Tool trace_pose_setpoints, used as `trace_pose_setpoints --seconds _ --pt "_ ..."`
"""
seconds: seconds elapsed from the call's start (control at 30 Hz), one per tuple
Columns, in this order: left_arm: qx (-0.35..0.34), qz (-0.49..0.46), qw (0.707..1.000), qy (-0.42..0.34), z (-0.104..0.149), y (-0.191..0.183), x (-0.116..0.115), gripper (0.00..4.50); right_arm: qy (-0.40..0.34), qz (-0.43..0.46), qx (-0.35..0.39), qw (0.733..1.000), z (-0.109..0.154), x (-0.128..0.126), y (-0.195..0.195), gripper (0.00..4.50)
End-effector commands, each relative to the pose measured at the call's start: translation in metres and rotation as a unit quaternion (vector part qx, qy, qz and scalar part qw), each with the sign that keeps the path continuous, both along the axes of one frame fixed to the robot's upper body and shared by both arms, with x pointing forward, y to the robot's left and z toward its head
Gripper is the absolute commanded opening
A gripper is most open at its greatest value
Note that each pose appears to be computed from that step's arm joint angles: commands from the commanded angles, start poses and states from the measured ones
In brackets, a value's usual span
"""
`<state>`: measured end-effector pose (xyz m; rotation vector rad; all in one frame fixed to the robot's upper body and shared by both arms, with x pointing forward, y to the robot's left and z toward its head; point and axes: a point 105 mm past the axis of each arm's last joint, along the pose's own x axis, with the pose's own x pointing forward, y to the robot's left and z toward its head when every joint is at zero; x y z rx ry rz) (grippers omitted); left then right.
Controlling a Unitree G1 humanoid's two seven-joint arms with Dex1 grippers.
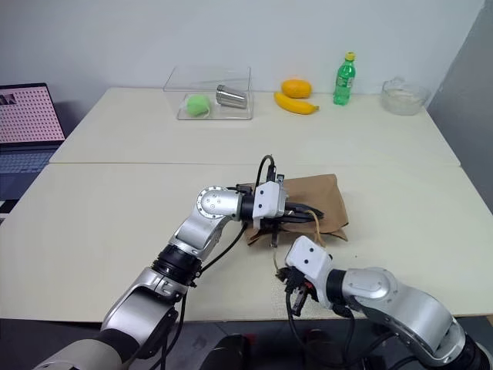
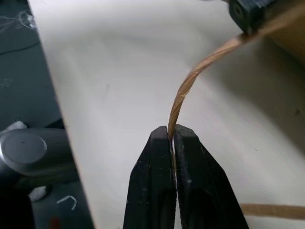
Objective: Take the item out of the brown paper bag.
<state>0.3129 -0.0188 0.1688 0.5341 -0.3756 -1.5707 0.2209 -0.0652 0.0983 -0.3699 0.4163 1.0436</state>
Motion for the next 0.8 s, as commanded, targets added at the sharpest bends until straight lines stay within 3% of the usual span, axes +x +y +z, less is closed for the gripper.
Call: trace_pose_setpoints --seconds 0.03,0.2,0.47,0.8 --pt "-0.017 0.008 0.999 -0.026 0.023 0.003 0.009 0.00 -0.018 0.000 -0.014 1.000 -0.004 0.006 0.000 0.04" --pt "-0.038 0.049 0.998 0.001 0.048 0.010 0.026 0.00 -0.017 0.004 -0.043 0.999 -0.028 0.012 0.002 0.04" --pt "-0.056 0.129 0.989 0.041 0.089 0.048 0.056 0.00 -0.029 0.028 -0.050 0.998 -0.055 0.017 0.036 0.04" --pt "-0.109 0.107 0.988 0.032 0.133 0.027 0.071 0.00 -0.025 -0.015 -0.056 0.998 -0.057 0.011 0.014 0.04"
